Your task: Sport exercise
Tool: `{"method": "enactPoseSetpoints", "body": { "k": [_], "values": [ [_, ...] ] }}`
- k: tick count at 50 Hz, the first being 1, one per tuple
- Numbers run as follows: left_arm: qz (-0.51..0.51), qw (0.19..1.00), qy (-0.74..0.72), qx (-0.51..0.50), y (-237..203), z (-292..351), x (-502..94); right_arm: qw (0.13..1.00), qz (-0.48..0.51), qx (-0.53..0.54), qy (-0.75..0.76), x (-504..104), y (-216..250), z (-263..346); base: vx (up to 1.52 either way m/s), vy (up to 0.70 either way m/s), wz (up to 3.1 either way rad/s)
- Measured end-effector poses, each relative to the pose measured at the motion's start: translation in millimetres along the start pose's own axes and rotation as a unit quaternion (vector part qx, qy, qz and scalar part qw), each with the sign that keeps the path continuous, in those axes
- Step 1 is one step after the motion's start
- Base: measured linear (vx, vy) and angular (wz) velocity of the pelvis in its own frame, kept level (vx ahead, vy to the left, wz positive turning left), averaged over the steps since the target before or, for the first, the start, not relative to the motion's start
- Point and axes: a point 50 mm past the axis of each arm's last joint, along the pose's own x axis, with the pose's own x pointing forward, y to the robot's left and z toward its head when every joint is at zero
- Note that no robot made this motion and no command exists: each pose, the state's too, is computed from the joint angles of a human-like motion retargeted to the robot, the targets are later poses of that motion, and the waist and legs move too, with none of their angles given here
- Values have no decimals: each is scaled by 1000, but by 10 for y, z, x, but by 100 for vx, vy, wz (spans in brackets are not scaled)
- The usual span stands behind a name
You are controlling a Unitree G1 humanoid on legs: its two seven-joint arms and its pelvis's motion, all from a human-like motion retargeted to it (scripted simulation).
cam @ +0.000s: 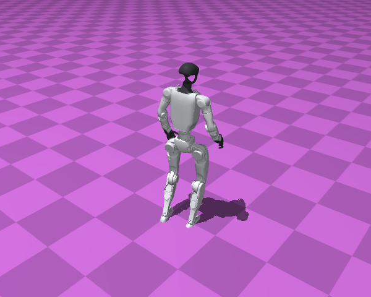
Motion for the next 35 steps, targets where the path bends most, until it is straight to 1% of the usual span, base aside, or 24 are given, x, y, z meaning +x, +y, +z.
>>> {"method": "enactPoseSetpoints", "body": {
  "k": [10, 21, 28, 35],
  "values": [
    [17, 999, -15, 33, 108, 64, -2, 999, 7, -5, -40, 42, 24, 174, -1, -1, -3],
    [29, 996, -44, 78, 184, 196, 1, 996, 6, -45, -75, -11, -36, 223, -3, -6, -27],
    [13, 995, -49, 88, 69, 178, 9, 996, -3, -68, -65, -48, -116, 136, 0, 0, -59],
    [-14, 992, -70, 109, -124, 294, 58, 997, -29, -73, -12, -124, -239, -126, 4, 7, -38]
  ]
}}
